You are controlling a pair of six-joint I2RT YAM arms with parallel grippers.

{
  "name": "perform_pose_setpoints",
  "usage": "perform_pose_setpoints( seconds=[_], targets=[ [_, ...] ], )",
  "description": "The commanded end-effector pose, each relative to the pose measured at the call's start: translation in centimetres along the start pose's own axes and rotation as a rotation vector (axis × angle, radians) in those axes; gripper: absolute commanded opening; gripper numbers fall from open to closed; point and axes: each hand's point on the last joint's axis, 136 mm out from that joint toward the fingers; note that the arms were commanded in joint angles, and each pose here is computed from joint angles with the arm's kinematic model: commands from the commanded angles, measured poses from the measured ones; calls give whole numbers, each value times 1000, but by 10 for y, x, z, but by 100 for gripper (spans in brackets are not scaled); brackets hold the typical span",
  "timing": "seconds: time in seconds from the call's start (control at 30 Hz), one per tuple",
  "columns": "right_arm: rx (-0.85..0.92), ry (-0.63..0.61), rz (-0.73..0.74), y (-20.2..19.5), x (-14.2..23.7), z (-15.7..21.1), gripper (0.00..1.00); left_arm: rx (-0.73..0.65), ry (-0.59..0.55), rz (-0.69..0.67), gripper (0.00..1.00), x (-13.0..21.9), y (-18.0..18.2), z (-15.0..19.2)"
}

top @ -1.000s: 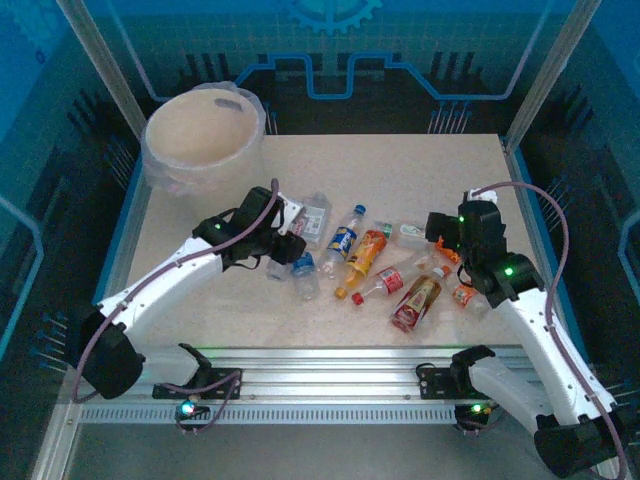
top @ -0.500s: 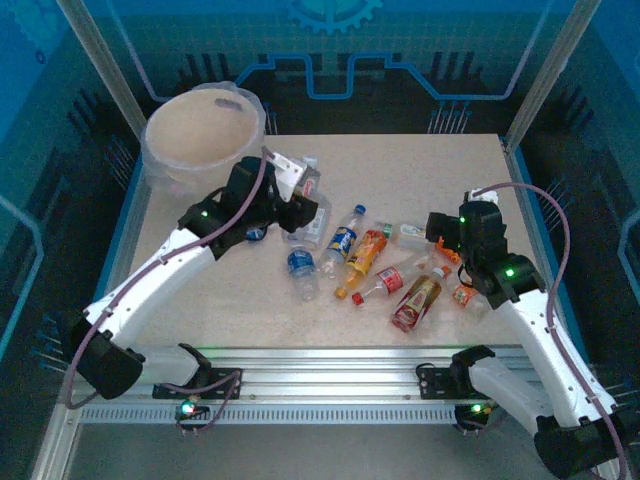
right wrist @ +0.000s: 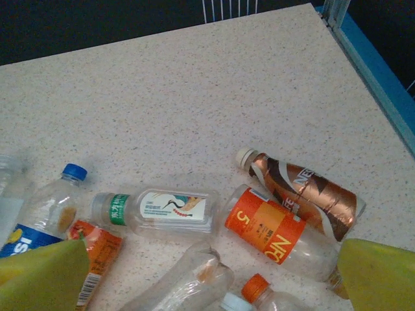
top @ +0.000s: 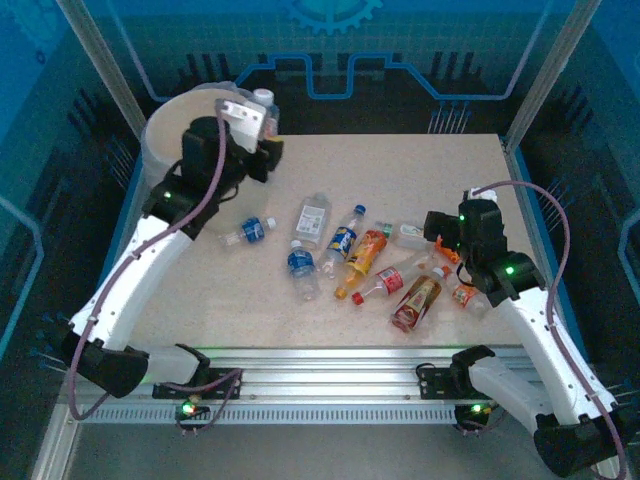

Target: Put the plastic bottles in the bin

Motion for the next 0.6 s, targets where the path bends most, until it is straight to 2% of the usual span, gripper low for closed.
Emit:
perform_pose_setpoints(
  seconds=[0.0, 0.23, 0.43, 0.57],
  targets=[
    [-45, -7, -32, 4, 7, -9, 100, 3, -40, -119, 38, -1, 42, -19],
    [-57, 7, -54, 9, 5, -8, 100, -2, -46, -292, 37, -11, 116, -26],
    [-52, 27, -56, 11, 4, -7, 100, -31, 68, -340, 38, -39, 156, -6],
    [-54, 49, -64, 14, 2, -6, 100, -34, 170, -332, 39, -58, 171, 20]
  ],
)
Point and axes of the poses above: each hand's point on the last joint's axis, 136 mm out from that joint toward the fingers, its own x axis back along the fingers, its own y axis along the line the jaws close on, z = x × y, and after that the axes turned 2 degrees about x, right-handed
